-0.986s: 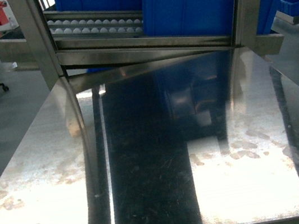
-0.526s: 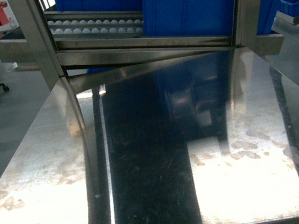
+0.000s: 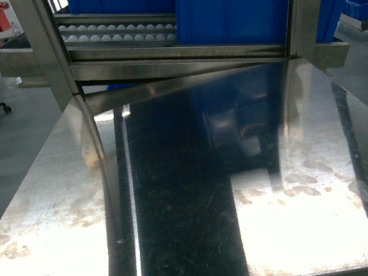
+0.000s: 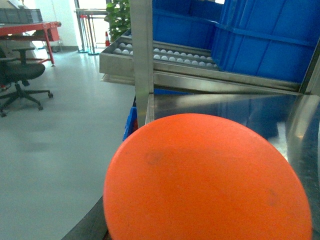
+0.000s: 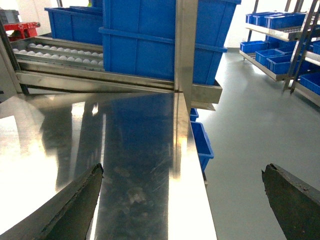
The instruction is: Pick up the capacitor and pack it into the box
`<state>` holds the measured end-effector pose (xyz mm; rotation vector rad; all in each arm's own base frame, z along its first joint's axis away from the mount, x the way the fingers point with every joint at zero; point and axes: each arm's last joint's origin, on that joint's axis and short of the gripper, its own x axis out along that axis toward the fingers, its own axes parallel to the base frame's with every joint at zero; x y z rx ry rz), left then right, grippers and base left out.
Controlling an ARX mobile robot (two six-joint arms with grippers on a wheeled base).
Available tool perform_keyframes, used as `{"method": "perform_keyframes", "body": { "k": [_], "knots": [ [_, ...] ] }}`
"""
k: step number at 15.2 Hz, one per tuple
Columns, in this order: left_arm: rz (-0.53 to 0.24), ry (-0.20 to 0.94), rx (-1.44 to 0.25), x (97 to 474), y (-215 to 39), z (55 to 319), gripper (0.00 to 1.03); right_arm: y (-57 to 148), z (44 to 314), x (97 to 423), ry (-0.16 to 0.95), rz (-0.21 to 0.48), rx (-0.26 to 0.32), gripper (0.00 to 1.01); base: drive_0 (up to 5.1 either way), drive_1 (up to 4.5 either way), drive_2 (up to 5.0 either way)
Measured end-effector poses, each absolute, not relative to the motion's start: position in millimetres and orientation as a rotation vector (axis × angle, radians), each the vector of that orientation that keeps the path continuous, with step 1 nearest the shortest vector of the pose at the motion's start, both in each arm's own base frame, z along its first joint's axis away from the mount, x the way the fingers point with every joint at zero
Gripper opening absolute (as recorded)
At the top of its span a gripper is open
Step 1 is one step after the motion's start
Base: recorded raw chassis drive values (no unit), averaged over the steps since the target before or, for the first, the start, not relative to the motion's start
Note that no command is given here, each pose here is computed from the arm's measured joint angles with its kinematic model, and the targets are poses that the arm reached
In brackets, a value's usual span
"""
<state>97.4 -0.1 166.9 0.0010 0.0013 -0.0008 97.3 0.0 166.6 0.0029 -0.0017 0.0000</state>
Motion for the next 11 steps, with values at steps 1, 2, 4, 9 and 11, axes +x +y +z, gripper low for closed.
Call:
{"method": "perform_keyframes", "body": {
  "k": [1,2,4,9,11],
  "knots": [
    [-0.001,0.001,0.001,97.4,-0.1,166.9,0.44,0.0,166.6,97.3,-0.002,0.0,0.003,0.98,0.0,0.0,0.0],
    [0.0,0.001,0.001,97.4,-0.1,167.0,0.44,0.0,166.6,97.3,-0.002,0.0,0.002,0.98,0.0,0.0,0.0],
    [-0.001,-0.001,0.001,97.4,-0.1,167.3,0.44,0.0,166.8,97.3,-0.004,0.0,0.002,0.98,0.0,0.0,0.0],
    [-0.001,0.0,0.001,97.4,-0.1,167.1,0.44,0.0,166.6,97.3,-0.002,0.0,0.003,0.98,0.0,0.0,0.0],
    [-0.001,0.001,0.001,97.4,-0.1,167.0,0.44,0.0,166.7,97.3,-0.002,0.0,0.002,0.98,0.0,0.0,0.0]
  ]
}}
